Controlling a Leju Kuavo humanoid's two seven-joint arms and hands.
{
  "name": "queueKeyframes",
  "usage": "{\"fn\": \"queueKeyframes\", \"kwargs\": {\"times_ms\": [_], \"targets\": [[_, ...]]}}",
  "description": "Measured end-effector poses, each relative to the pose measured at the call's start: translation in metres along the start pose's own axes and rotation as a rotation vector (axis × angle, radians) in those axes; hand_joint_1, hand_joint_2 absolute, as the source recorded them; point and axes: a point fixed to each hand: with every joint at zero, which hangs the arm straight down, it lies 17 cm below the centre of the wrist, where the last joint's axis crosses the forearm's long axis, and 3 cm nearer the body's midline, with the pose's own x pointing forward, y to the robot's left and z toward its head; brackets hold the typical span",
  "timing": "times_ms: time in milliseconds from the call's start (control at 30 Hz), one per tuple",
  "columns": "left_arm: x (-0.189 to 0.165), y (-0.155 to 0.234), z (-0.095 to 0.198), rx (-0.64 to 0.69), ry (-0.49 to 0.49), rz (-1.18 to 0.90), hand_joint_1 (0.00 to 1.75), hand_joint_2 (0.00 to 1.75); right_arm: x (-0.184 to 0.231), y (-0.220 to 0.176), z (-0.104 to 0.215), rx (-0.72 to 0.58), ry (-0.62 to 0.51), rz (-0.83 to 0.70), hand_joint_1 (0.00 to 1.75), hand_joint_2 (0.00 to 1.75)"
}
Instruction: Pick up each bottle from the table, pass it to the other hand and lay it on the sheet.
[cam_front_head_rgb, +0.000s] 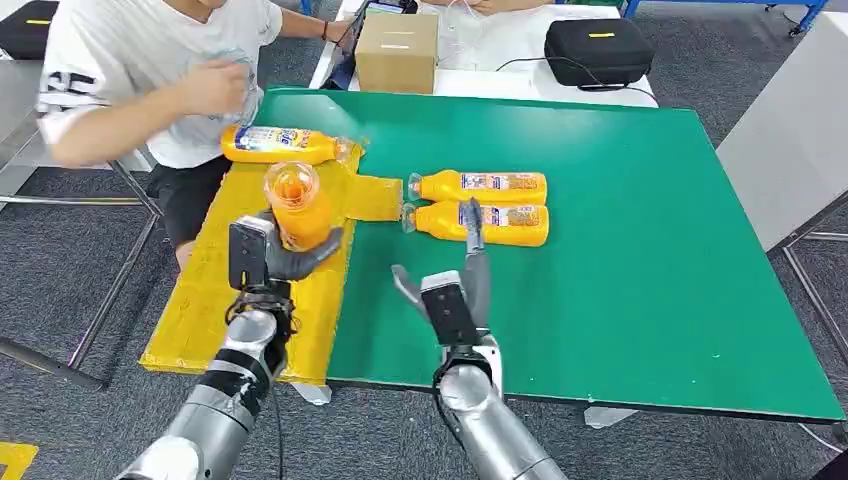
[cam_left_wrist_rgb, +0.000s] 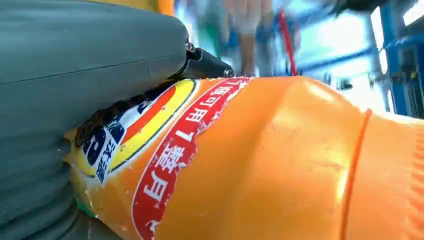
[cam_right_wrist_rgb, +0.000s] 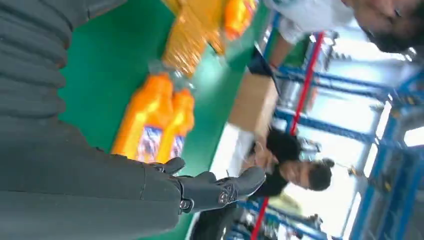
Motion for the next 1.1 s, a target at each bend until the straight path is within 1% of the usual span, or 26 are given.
{"fn": "queueKeyframes", "kwargs": {"times_ms": [67,167,233,300,433,600,667,733,767,833,1000,1033,1100], "targets": [[-0.005,0.013,-0.008,-0.009,-0.018,-0.161,1.75,1.75,0.004,-0.014,-0.004,-0.036,-0.01,-0.011,0.0,1.75],[-0.013,0.023,-0.018,-0.049,-0.029,-0.335,1.75,1.75,0.008,-0.027,-0.008,-0.063,-0.022,-0.024,0.0,1.75],[-0.023,0.025,-0.022,-0.105,-0.025,-0.448,1.75,1.75,0.009,-0.032,-0.009,-0.073,-0.027,-0.032,0.0,1.75],[-0.04,0.024,-0.021,-0.194,-0.004,-0.554,1.75,1.75,0.011,-0.036,-0.01,-0.077,-0.035,-0.044,0.0,1.75],[-0.061,0.033,-0.017,-0.253,0.036,-0.623,1.75,1.75,0.012,-0.042,-0.011,-0.086,-0.044,-0.047,0.0,1.75],[-0.071,0.043,-0.016,-0.269,0.058,-0.654,1.75,1.75,0.013,-0.045,-0.012,-0.091,-0.048,-0.048,0.0,1.75],[-0.077,0.043,-0.014,-0.294,0.073,-0.704,1.75,1.75,0.013,-0.046,-0.012,-0.091,-0.05,-0.049,0.0,1.75],[-0.09,0.043,-0.01,-0.359,0.102,-0.789,1.75,1.75,0.014,-0.047,-0.012,-0.093,-0.056,-0.053,0.0,1.75],[-0.102,0.044,-0.003,-0.421,0.123,-0.852,1.75,1.75,0.015,-0.048,-0.012,-0.094,-0.059,-0.059,0.0,1.75],[-0.119,0.05,0.007,-0.491,0.162,-0.931,1.75,1.75,0.016,-0.05,-0.012,-0.097,-0.066,-0.064,0.0,1.75],[-0.166,0.089,0.033,-0.665,0.329,-1.147,1.75,1.75,0.021,-0.055,-0.012,-0.099,-0.088,-0.073,0.0,1.75],[-0.173,0.098,0.038,-0.692,0.352,-1.185,1.75,1.75,0.022,-0.055,-0.013,-0.098,-0.09,-0.078,0.0,1.75],[-0.176,0.11,0.039,-0.715,0.364,-1.221,1.75,1.75,0.023,-0.056,-0.013,-0.096,-0.096,-0.081,0.0,1.75]]}}
